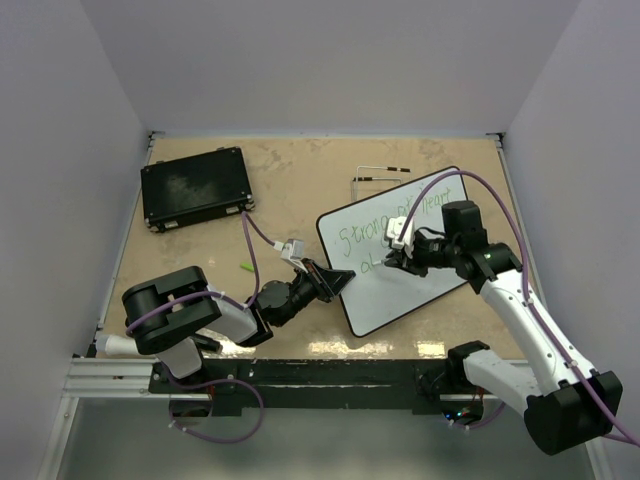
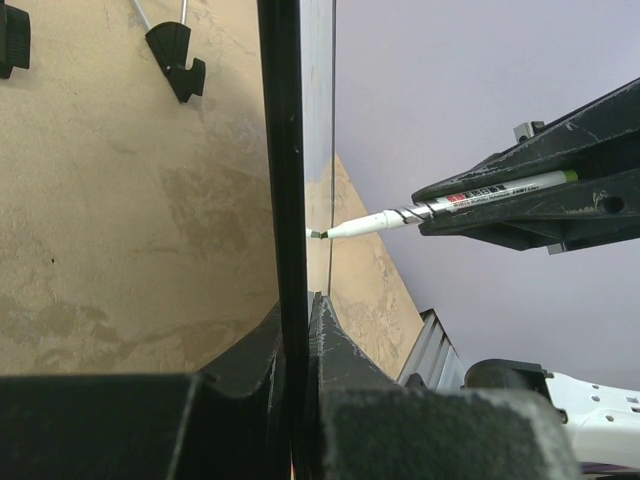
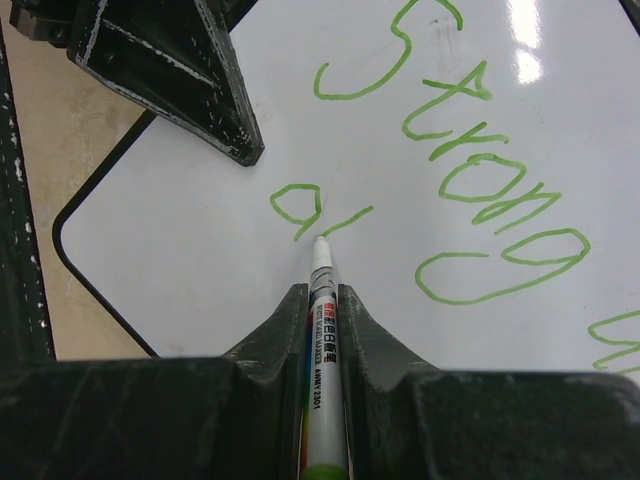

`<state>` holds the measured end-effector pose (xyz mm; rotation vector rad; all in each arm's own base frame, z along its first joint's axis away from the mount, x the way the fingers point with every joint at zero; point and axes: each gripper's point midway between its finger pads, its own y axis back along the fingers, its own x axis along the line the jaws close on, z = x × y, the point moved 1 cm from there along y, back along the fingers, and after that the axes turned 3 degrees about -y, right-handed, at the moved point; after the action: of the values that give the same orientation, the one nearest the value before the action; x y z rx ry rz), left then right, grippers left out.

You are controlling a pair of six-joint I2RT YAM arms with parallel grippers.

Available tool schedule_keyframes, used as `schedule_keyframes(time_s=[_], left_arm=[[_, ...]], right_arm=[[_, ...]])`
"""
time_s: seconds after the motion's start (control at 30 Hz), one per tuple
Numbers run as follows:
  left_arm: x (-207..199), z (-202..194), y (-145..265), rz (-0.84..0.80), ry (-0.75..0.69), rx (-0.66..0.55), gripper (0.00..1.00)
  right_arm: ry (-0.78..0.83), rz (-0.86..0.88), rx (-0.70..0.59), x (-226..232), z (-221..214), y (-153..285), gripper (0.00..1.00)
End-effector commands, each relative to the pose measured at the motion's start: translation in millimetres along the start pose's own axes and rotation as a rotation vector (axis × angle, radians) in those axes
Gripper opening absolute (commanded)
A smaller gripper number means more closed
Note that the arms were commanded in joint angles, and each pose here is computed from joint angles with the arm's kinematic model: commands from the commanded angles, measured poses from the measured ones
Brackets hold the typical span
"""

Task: Write a sentence on the whiteboard

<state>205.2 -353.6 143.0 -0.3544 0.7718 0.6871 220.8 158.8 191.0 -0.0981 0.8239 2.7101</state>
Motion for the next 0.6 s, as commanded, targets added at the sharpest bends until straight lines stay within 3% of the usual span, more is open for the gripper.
schedule_keyframes(time_s=[0.0,0.27,0.57], left_arm=[[-16,14,-2,-0.075,-0.093,-0.059,0.00],[-16,13,-3,-0.076,-0.094,-0.056,0.00],[-15,12,-2,-0.074,-0.100,-0.050,0.00]], right_arm=[[0.016,0.002,0.044,3,-9,1,0.00],[0.021,-0.047,0.075,-4,-13,5,0.00],[0.032,-0.098,0.025,-15,12,15,0.00]])
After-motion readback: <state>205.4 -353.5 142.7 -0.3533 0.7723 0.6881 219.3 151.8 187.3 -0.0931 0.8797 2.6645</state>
